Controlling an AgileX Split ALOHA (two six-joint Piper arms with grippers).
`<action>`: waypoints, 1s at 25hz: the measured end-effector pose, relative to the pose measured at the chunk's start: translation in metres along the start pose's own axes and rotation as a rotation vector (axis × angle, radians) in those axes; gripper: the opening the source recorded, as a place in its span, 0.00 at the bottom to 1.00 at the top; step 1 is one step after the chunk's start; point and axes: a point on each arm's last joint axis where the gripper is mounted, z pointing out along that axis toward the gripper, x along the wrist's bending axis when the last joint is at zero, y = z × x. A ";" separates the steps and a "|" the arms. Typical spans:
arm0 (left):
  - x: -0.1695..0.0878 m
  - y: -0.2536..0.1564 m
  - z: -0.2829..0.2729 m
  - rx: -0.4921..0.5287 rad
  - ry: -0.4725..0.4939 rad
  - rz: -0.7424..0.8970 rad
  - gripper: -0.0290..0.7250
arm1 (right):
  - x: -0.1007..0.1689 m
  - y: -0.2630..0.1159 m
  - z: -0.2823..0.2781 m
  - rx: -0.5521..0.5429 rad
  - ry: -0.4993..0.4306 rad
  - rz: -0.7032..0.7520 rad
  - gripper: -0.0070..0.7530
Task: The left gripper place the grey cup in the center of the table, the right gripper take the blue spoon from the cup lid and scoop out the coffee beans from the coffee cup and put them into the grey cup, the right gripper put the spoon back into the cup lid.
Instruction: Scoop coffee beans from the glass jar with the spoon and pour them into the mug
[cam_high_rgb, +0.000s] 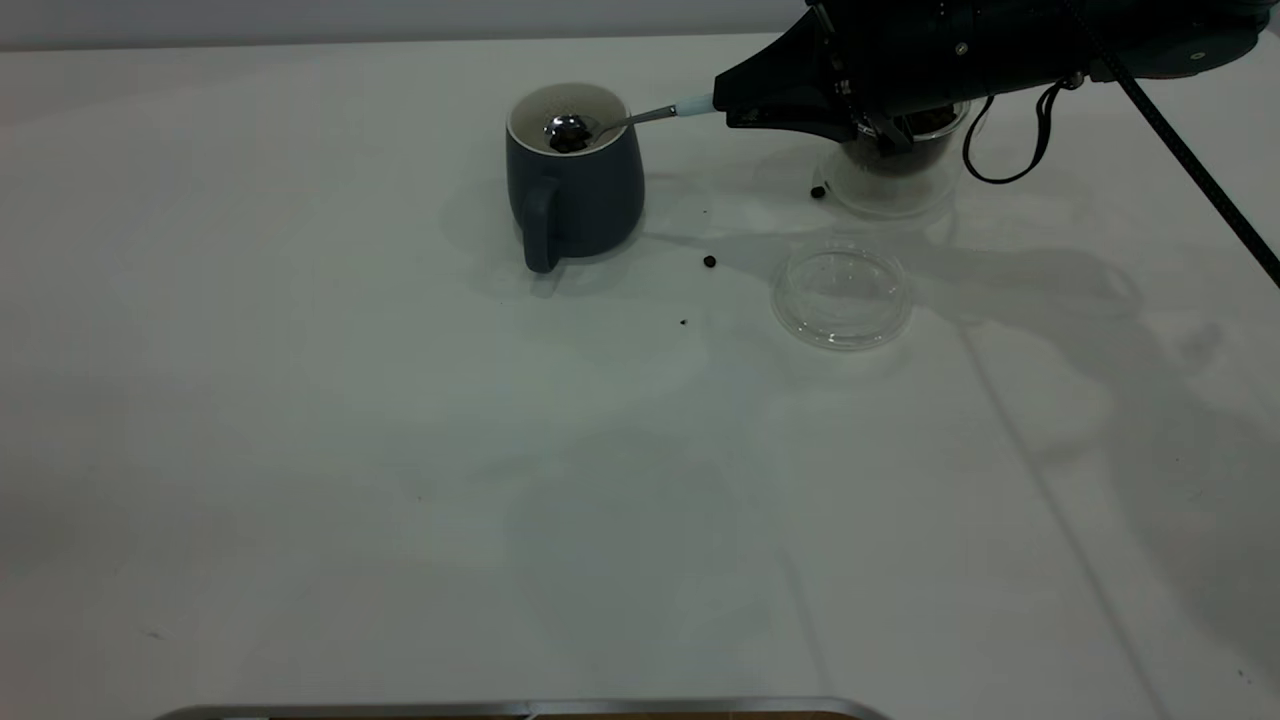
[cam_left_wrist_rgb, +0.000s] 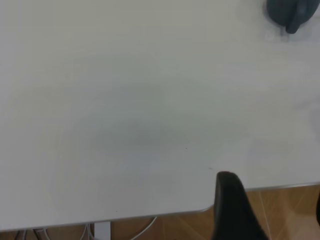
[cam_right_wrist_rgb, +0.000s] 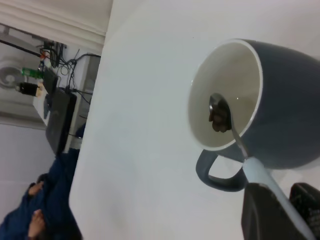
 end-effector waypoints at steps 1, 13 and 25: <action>0.000 0.000 0.000 0.000 0.000 0.000 0.66 | 0.000 0.000 0.000 0.000 -0.001 -0.010 0.16; 0.000 0.000 0.000 0.000 0.000 -0.002 0.66 | 0.022 0.015 -0.011 -0.012 -0.032 -0.201 0.16; 0.000 0.000 0.000 0.000 0.000 -0.001 0.66 | 0.058 0.035 -0.043 0.019 -0.010 -0.230 0.16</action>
